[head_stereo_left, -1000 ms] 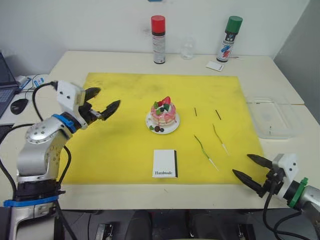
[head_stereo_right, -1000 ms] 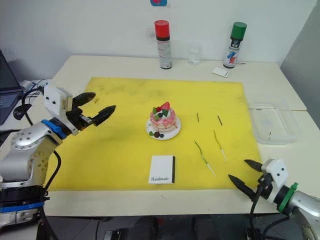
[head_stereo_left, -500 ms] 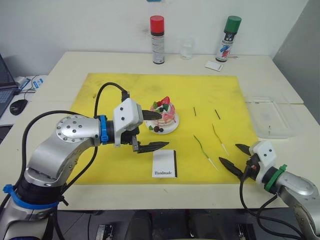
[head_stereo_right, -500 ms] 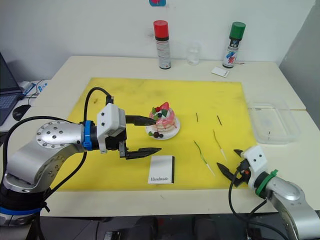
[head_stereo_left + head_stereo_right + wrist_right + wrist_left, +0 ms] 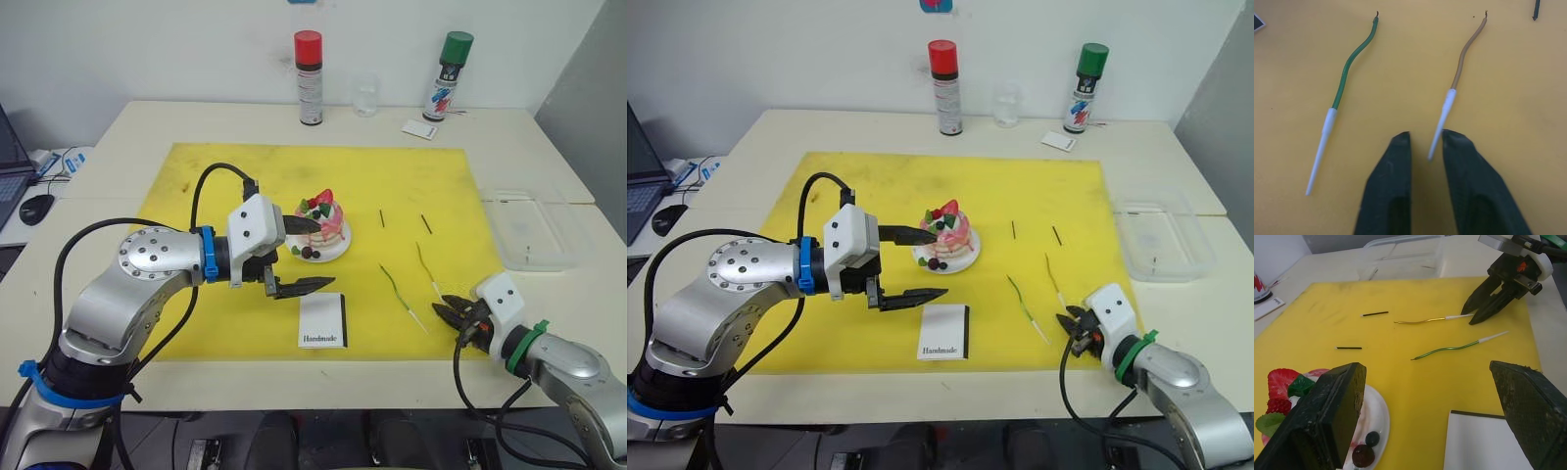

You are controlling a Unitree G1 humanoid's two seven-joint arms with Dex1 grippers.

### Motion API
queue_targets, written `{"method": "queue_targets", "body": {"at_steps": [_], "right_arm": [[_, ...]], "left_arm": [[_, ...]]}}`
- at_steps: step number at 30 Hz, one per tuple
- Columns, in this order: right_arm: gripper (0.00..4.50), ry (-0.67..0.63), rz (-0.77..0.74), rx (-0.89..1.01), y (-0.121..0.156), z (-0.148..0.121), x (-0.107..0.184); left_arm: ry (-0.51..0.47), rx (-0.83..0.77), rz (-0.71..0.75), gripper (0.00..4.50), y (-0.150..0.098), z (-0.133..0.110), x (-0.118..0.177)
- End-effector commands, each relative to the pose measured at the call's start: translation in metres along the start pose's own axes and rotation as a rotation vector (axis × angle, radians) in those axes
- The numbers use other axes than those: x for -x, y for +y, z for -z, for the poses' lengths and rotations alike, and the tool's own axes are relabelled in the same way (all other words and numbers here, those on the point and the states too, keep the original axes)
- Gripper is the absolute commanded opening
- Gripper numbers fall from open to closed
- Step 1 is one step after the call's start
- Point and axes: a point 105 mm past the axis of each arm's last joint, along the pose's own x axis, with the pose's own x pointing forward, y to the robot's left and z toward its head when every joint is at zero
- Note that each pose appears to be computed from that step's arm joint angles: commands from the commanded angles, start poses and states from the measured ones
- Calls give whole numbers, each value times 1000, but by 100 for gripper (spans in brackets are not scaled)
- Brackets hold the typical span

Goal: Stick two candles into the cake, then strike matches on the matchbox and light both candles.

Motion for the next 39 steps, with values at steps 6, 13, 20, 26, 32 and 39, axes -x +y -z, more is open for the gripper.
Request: {"method": "queue_targets", "body": {"at_steps": [6,13,20,26,32,39], "right_arm": [[2,-132,51,-75,-9,-25,5],[0,-521,83,-96,-15,-105,5],[0,-641,30,-47,-4,-146,-7],[0,-667,-28,-2,9,-155,-12],[0,-692,-69,32,20,-163,-14],[0,-692,-92,65,25,-165,-14]], "left_arm": [[-47,10,-18,450,-2,-5,-2],[-436,505,-204,369,18,-30,-20],[-612,815,-209,256,27,-50,-52],[-634,894,-229,256,31,-52,-75],[-654,899,-240,256,37,-55,-88],[-650,877,-206,256,38,-60,-93]]}}
